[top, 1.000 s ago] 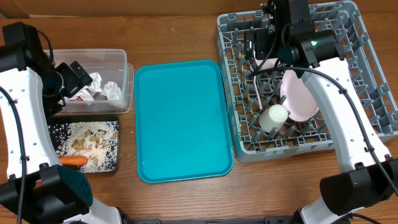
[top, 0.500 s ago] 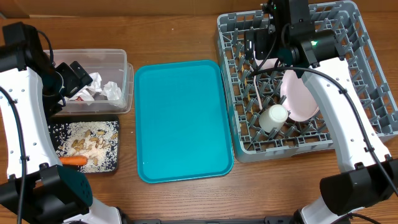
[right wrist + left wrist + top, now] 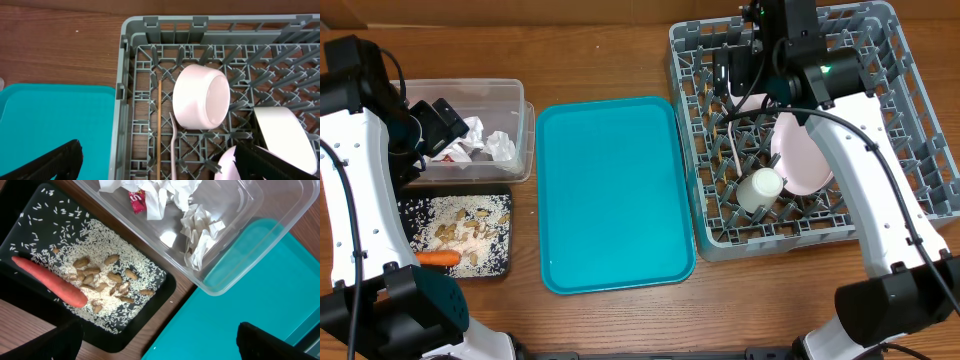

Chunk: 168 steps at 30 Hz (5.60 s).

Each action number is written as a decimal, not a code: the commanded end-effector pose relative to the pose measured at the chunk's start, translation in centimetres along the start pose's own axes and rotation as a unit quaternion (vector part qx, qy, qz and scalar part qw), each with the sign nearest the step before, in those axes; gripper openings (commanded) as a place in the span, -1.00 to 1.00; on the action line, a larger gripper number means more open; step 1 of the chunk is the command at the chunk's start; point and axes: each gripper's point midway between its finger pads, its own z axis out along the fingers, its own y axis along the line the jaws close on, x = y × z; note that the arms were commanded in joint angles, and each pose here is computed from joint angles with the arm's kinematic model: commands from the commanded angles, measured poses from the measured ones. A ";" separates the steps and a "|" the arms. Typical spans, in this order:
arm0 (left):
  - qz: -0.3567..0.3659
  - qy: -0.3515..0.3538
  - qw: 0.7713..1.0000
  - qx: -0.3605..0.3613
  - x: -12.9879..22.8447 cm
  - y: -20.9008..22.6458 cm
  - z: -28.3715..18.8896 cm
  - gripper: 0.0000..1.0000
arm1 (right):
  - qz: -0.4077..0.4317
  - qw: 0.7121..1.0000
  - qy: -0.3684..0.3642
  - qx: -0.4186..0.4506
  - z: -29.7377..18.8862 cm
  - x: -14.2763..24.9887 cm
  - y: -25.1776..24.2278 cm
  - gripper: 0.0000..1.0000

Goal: Sort waste into correct bins and load items into the dishwasher

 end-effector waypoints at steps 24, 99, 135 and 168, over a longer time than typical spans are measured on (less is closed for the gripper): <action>-0.005 0.005 1.000 0.004 0.3 -0.2 0.0 1.00 | 0.032 0.937 -0.347 -0.020 -32.5 7.5 -3.7 1.00; -0.005 0.005 1.000 0.004 0.3 -0.2 0.0 0.99 | 0.001 0.912 -0.409 0.023 -7.2 22.8 -6.8 1.00; -0.005 0.005 1.000 0.004 0.3 -0.2 0.0 0.99 | 0.011 0.912 -0.409 0.042 -7.3 22.8 -7.9 1.00; 0.196 -0.209 0.935 0.209 14.3 -5.9 -19.4 0.99 | 0.011 0.912 -0.409 0.043 -7.3 22.8 -7.9 1.00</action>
